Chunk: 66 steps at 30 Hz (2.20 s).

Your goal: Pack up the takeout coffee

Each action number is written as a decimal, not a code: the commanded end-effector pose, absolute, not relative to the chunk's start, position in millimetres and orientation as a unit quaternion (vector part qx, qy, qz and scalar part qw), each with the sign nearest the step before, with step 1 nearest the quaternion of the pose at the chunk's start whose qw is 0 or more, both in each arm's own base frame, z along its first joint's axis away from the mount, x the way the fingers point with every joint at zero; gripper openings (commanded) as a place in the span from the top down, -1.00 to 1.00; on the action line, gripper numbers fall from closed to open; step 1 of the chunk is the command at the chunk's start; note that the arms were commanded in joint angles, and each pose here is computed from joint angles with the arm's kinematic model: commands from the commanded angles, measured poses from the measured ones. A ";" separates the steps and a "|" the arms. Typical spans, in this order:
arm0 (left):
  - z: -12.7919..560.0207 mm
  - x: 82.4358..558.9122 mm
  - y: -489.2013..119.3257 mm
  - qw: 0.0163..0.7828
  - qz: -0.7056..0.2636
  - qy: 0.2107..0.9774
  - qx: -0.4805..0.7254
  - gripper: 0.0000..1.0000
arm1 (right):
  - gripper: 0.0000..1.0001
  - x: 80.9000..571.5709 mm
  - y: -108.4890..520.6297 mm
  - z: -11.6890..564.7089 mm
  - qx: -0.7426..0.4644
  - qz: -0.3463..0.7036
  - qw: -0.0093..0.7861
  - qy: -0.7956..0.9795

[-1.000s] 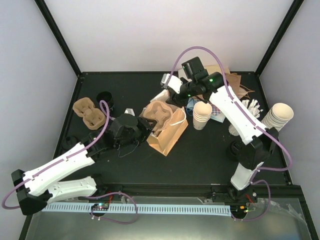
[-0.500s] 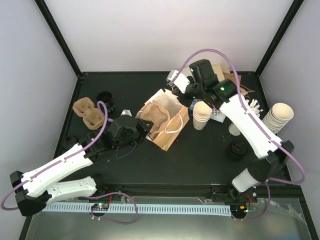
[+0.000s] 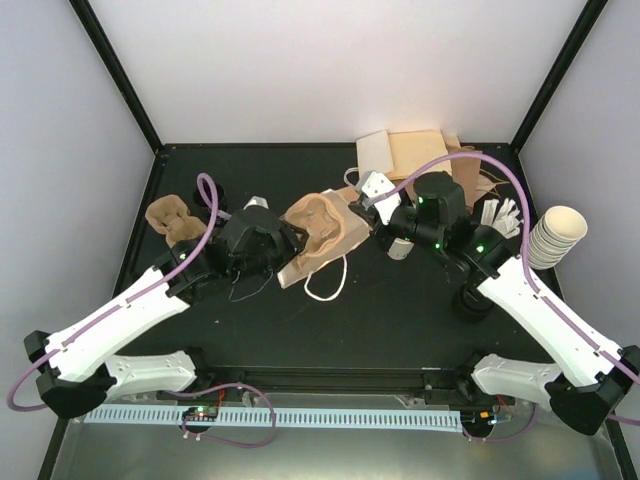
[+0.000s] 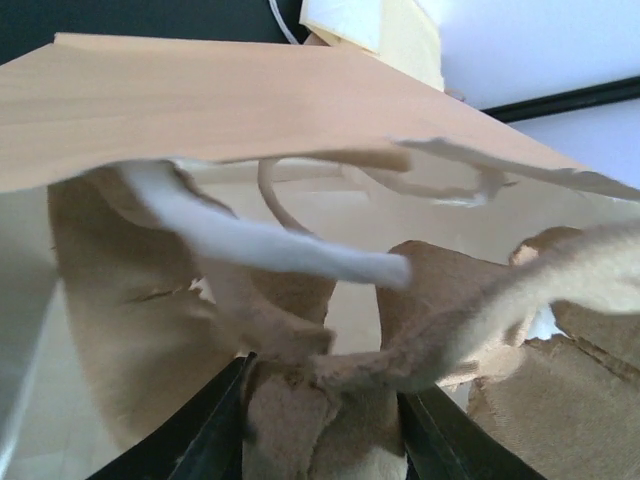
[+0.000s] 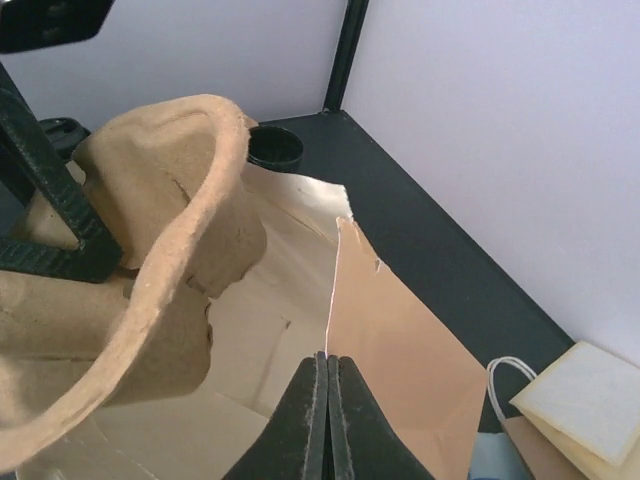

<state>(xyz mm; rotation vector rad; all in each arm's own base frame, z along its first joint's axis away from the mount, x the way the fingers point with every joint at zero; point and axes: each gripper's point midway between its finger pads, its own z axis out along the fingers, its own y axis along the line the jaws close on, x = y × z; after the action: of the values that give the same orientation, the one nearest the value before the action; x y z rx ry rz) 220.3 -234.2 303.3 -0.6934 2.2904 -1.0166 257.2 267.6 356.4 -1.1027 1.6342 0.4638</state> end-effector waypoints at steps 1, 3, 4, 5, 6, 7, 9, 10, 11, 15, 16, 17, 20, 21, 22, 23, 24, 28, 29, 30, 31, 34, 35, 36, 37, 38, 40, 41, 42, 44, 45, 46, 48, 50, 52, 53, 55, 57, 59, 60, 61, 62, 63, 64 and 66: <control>304.9 217.1 -232.8 0.266 -0.328 0.883 -0.204 0.26 | 0.98 259.5 271.5 376.6 -0.393 0.229 0.576 0.679; 298.0 216.3 -230.8 0.260 -0.307 0.893 -0.201 0.25 | 0.98 258.5 271.4 379.5 -0.358 0.244 0.585 0.686; 295.0 216.8 -229.2 0.261 -0.299 0.896 -0.202 0.25 | 0.97 255.2 271.3 382.5 -0.339 0.261 0.587 0.688; 292.2 217.4 -228.4 0.263 -0.292 0.898 -0.198 0.25 | 0.97 252.3 272.5 383.1 -0.328 0.273 0.587 0.687; 290.0 218.6 -226.6 0.267 -0.284 0.900 -0.196 0.24 | 0.97 247.5 274.3 382.8 -0.320 0.288 0.587 0.686; 288.4 220.1 -226.2 0.272 -0.276 0.903 -0.187 0.24 | 0.97 241.9 277.0 382.7 -0.316 0.303 0.586 0.682; 283.7 220.8 -224.1 0.271 -0.255 0.911 -0.179 0.24 | 0.97 237.4 275.2 379.9 -0.285 0.318 0.589 0.686; 279.0 220.0 -223.1 0.266 -0.240 0.917 -0.173 0.24 | 0.98 236.8 273.7 377.9 -0.270 0.323 0.590 0.688; 275.6 218.3 -222.6 0.260 -0.232 0.922 -0.170 0.25 | 0.98 235.2 272.8 374.6 -0.261 0.328 0.589 0.691; 262.6 215.5 -225.0 0.244 -0.225 0.928 -0.167 0.25 | 0.98 225.1 278.0 360.9 -0.264 0.327 0.567 0.708; 260.7 216.5 -226.7 0.244 -0.228 0.927 -0.168 0.25 | 0.98 223.1 278.0 357.8 -0.262 0.327 0.564 0.712; 258.9 217.7 -228.2 0.246 -0.230 0.927 -0.168 0.25 | 0.98 220.3 277.2 356.9 -0.258 0.331 0.562 0.712; 253.7 223.5 -239.9 0.250 -0.242 0.925 -0.154 0.26 | 0.98 211.0 275.8 351.7 -0.250 0.352 0.557 0.709; 251.0 225.2 -243.6 0.249 -0.242 0.926 -0.150 0.26 | 0.98 209.4 274.9 349.2 -0.245 0.356 0.555 0.711; 248.9 226.8 -245.9 0.248 -0.239 0.927 -0.147 0.27 | 0.98 209.1 273.1 346.9 -0.238 0.357 0.554 0.714; 246.5 228.0 -244.8 0.248 -0.229 0.930 -0.147 0.31 | 0.98 209.8 271.1 344.2 -0.232 0.355 0.552 0.718; 245.7 228.0 -239.4 0.251 -0.216 0.931 -0.153 0.35 | 0.98 211.2 268.4 341.0 -0.223 0.351 0.549 0.725; 225.2 230.3 -233.1 0.255 -0.185 0.935 -0.163 0.39 | 0.98 216.4 258.3 331.3 -0.204 0.327 0.545 0.745; 220.3 231.8 -235.2 0.258 -0.188 0.934 -0.161 0.39 | 0.98 216.8 256.3 329.1 -0.202 0.322 0.546 0.747; 215.2 232.5 -236.2 0.259 -0.188 0.934 -0.159 0.39 | 0.98 217.5 254.0 327.6 -0.201 0.317 0.547 0.749; 212.1 232.5 -236.1 0.258 -0.186 0.935 -0.158 0.39 | 0.98 219.3 250.9 325.1 -0.196 0.308 0.547 0.753; 210.6 232.8 -236.0 0.259 -0.182 0.936 -0.151 0.38 | 0.98 219.6 248.6 316.6 -0.203 0.290 0.538 0.765; 210.3 233.4 -236.9 0.259 -0.179 0.938 -0.149 0.38 | 0.98 219.1 248.8 314.9 -0.207 0.288 0.536 0.766; 209.5 233.3 -237.4 0.257 -0.176 0.939 -0.147 0.38 | 0.98 219.9 247.7 313.7 -0.203 0.286 0.535 0.769; 210.8 234.0 -239.1 0.259 -0.176 0.939 -0.144 0.38 | 0.98 220.2 247.8 312.7 -0.202 0.286 0.534 0.769; 213.0 234.8 -240.6 0.263 -0.178 0.938 -0.140 0.38 | 0.98 220.3 248.6 311.5 -0.204 0.285 0.534 0.769; 223.2 237.2 -247.5 0.280 -0.198 0.931 -0.123 0.38 | 0.98 222.1 248.8 310.2 -0.204 0.279 0.533 0.772; 227.1 238.7 -252.3 0.288 -0.209 0.928 -0.111 0.38 | 0.98 223.1 249.0 309.9 -0.205 0.276 0.533 0.773; 239.4 238.5 -253.8 0.302 -0.231 0.919 -0.105 0.37 | 0.98 223.8 249.6 309.0 -0.206 0.274 0.532 0.774; 251.5 239.1 -256.9 0.323 -0.252 0.908 -0.087 0.37 | 0.98 225.0 250.0 308.0 -0.203 0.273 0.529 0.777; 253.7 239.4 -256.3 0.331 -0.254 0.905 -0.083 0.37 | 0.98 225.7 249.8 307.5 -0.200 0.273 0.529 0.779; 254.4 239.6 -255.0 0.335 -0.253 0.904 -0.079 0.37 | 0.98 226.1 249.4 307.9 -0.195 0.274 0.529 0.779; 254.0 240.0 -251.0 0.347 -0.244 0.903 -0.065 0.37 | 0.98 229.3 246.2 308.2 -0.175 0.275 0.532 0.781; 255.1 240.0 -250.9 0.362 -0.244 0.899 -0.039 0.38 | 0.98 232.5 244.2 310.1 -0.158 0.275 0.536 0.782; 254.5 239.5 -249.6 0.375 -0.245 0.894 -0.022 0.38 | 0.98 233.2 246.8 311.6 -0.154 0.282 0.534 0.782; 253.8 239.1 -249.3 0.380 -0.246 0.892 -0.015 0.38 | 0.98 234.1 248.2 311.1 -0.150 0.284 0.531 0.784; 253.4 238.1 -250.6 0.388 -0.249 0.887 0.005 0.38 | 0.98 233.8 251.4 310.5 -0.148 0.290 0.521 0.789; 253.9 236.9 -251.4 0.393 -0.249 0.885 0.022 0.38 | 0.98 232.2 253.9 308.0 -0.153 0.292 0.512 0.793; 251.8 235.8 -251.4 0.396 -0.243 0.885 0.039 0.38 | 0.98 230.9 254.1 304.9 -0.156 0.292 0.508 0.795; 250.3 235.5 -251.0 0.396 -0.239 0.885 0.045 0.38 | 0.98 230.4 253.5 304.5 -0.156 0.292 0.508 0.795; 248.7 235.3 -250.1 0.397 -0.234 0.886 0.051 0.38 | 0.98 230.0 252.8 304.1 -0.156 0.291 0.508 0.796; 247.0 235.6 -248.4 0.398 -0.229 0.887 0.051 0.37 | 0.98 229.5 251.8 303.8 -0.155 0.291 0.508 0.796; 244.2 236.8 -245.9 0.400 -0.222 0.888 0.047 0.35 | 0.98 229.0 251.0 304.4 -0.155 0.292 0.508 0.795; 240.8 238.5 -242.7 0.401 -0.213 0.890 0.039 0.33 | 0.98 228.3 250.4 304.5 -0.154 0.294 0.508 0.795; 238.2 241.4 -241.6 0.399 -0.209 0.892 0.023 0.31 | 0.98 226.0 249.8 305.1 -0.152 0.300 0.507 0.794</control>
<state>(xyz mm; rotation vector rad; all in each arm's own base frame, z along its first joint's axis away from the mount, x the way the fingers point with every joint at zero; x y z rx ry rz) 235.9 -247.1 236.7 0.0734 2.2905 -0.5736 231.3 253.3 296.4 -0.3922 1.9231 0.6892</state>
